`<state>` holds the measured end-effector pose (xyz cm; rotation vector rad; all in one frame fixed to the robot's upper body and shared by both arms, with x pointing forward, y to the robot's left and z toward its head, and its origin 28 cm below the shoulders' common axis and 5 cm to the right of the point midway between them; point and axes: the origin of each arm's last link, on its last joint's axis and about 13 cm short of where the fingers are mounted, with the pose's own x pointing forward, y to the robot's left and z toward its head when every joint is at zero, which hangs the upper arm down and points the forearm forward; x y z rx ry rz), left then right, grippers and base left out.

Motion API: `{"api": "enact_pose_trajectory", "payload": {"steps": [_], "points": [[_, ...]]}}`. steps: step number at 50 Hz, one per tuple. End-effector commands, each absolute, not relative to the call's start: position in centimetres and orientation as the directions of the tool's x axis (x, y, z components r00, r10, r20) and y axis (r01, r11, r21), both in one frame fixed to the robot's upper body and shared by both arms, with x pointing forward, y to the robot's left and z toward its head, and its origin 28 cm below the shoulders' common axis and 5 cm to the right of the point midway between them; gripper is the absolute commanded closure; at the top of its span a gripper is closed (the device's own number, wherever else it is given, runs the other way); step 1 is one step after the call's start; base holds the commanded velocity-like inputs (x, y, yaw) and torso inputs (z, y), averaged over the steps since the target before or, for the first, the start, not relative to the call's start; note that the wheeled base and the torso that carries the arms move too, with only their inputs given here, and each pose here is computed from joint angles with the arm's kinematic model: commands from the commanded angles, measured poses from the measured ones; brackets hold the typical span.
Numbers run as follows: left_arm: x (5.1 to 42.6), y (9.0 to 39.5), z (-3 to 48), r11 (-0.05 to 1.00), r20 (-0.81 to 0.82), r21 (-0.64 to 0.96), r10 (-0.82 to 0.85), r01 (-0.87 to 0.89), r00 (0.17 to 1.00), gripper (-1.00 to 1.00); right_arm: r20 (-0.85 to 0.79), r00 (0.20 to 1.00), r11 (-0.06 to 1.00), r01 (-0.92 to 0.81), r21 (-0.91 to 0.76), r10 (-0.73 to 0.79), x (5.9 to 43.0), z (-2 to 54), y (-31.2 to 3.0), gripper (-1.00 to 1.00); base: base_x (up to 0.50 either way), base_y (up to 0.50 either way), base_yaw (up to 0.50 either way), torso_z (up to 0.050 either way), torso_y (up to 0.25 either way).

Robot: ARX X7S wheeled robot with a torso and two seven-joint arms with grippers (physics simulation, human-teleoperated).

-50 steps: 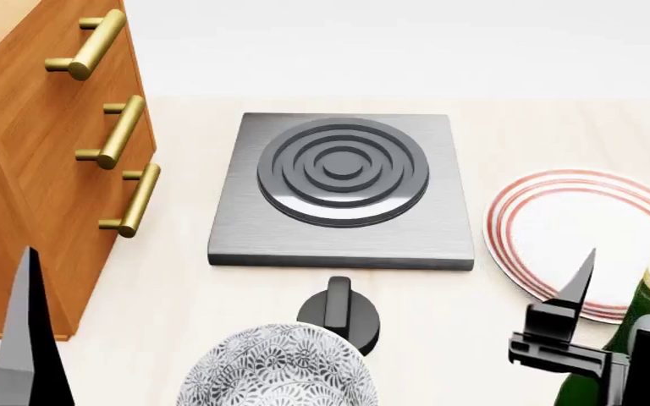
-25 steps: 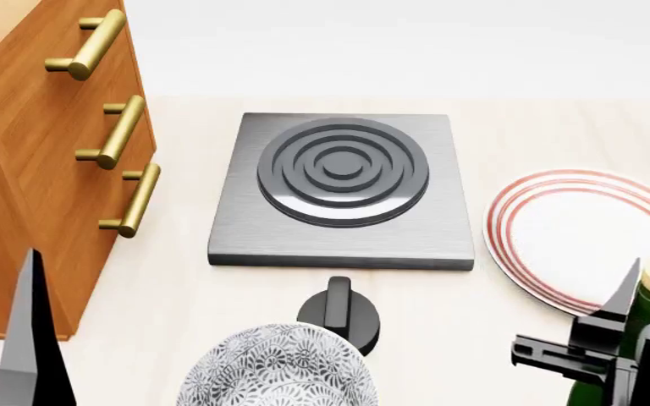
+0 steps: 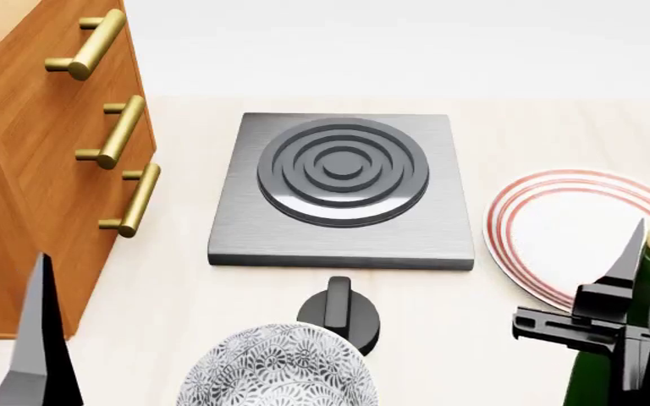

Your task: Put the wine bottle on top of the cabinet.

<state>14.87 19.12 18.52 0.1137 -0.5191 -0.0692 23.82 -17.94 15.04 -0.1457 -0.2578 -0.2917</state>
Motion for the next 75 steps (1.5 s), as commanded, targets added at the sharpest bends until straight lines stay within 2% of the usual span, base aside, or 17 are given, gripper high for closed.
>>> {"api": "enact_pose_trajectory", "payload": {"steps": [1,8,25,33,44,53,61,75], "points": [[15.0,19.0,18.2,0.991,0.478,0.129,-0.103,0.046,0.872,-1.00,0.363,0.912,0.965,0.241,-0.104,-0.189,24.0,18.6,-17.4,1.00,0.00,0.00,0.00,0.000,0.010],[15.0,18.8,18.0,0.990,0.468,0.130,-0.112,0.057,0.877,-1.00,0.366,0.924,0.990,0.135,-0.036,-0.113,25.0,20.1,-16.1,1.00,0.00,0.00,0.00,0.000,0.000],[15.0,18.8,18.1,0.989,0.454,0.133,-0.122,0.068,0.883,-1.00,0.427,0.903,0.994,-0.005,-0.107,0.050,26.8,25.4,-13.0,1.00,0.00,0.00,0.00,0.000,0.001],[15.2,18.8,18.0,0.985,0.439,0.150,-0.142,0.083,0.887,-1.00,0.432,0.894,0.991,-0.081,-0.106,0.119,26.9,25.1,-12.0,1.00,0.00,0.00,0.00,0.000,0.000],[16.1,18.2,18.6,0.982,0.433,0.157,-0.161,0.101,0.887,-1.00,0.458,0.873,0.985,-0.134,-0.106,0.168,26.4,26.1,-11.0,1.00,0.00,0.00,0.00,0.000,0.001],[16.8,17.1,18.8,0.965,0.428,0.204,-0.238,0.164,0.872,-1.00,0.478,0.855,0.980,-0.167,-0.113,0.200,25.7,27.0,-10.2,1.00,0.00,0.00,0.00,0.000,0.001],[17.1,16.1,17.9,0.942,0.387,0.219,-0.324,0.256,0.863,-1.00,0.479,0.851,0.976,-0.180,-0.120,0.216,25.9,27.0,-9.8,1.00,0.00,0.00,0.00,0.000,0.000],[17.8,14.7,16.7,0.915,0.348,0.260,-0.386,0.308,0.854,-1.00,0.474,0.848,0.972,-0.202,-0.122,0.236,25.7,26.8,-9.4,1.00,0.00,0.00,0.00,0.000,0.001]]}}
